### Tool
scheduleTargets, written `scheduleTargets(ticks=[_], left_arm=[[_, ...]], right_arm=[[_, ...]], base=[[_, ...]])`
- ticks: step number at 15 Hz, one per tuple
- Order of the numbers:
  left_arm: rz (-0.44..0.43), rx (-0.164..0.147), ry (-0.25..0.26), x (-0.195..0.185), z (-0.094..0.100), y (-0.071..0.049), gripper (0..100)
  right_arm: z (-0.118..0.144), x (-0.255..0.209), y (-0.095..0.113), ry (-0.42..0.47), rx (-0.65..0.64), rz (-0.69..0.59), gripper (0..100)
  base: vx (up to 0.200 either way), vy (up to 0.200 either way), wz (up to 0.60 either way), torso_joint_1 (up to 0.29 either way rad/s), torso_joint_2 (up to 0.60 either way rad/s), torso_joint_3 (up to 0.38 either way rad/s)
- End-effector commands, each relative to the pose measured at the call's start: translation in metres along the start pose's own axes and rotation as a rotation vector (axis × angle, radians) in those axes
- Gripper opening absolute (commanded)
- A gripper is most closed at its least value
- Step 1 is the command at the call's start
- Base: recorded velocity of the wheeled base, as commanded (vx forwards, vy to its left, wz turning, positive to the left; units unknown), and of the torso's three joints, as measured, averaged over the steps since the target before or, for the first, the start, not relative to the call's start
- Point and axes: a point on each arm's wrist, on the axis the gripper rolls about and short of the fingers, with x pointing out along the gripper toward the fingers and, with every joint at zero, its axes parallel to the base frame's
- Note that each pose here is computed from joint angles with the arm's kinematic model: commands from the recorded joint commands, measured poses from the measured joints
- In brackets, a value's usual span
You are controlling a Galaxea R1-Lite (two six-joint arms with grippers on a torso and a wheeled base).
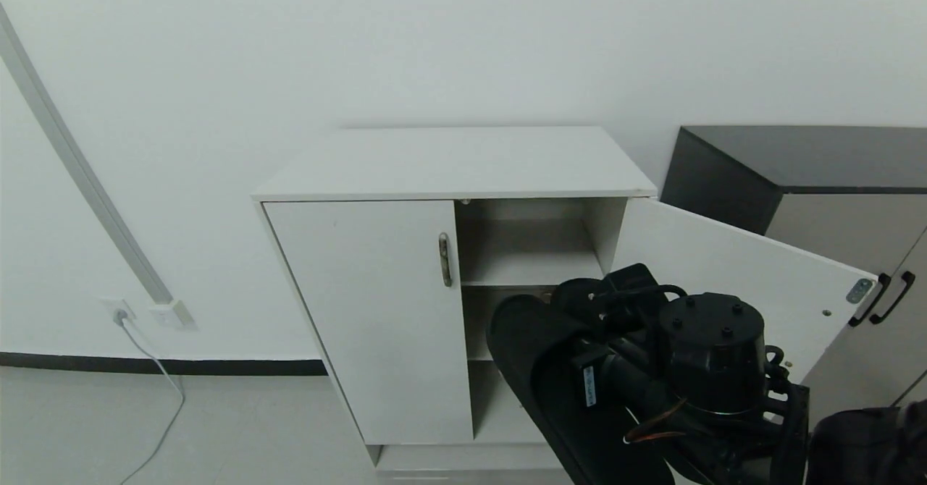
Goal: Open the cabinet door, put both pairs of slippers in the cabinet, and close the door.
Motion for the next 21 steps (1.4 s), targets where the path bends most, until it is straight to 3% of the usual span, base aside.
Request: scheduleTargets(ticks=[1, 17, 21], left_arm=[[0.001, 0.0, 0.001, 0.0001, 0.0, 0.0, 0], [0.001, 0.0, 0.001, 0.0001, 0.0, 0.0, 0], [0.001, 0.0, 0.001, 0.0001, 0.0, 0.0, 0]], right_arm=[[-0.0009, -0.0001, 0.0005, 0.002, -0.002, 0.002, 0], [-0.0038, -0.0004, 0.0067, 0.01, -0.012, 0.016, 0], [-0.0034, -0.0003, 0.0067, 0.008, -0.012, 0.014, 0]], base=[[0.0, 0.0, 0.0, -0.178, 0.5, 0.315], [0.0, 0.0, 0.0, -0.105, 0.46, 0.346], [0.0, 0.0, 0.0, -0.004, 0.1, 0.085]])
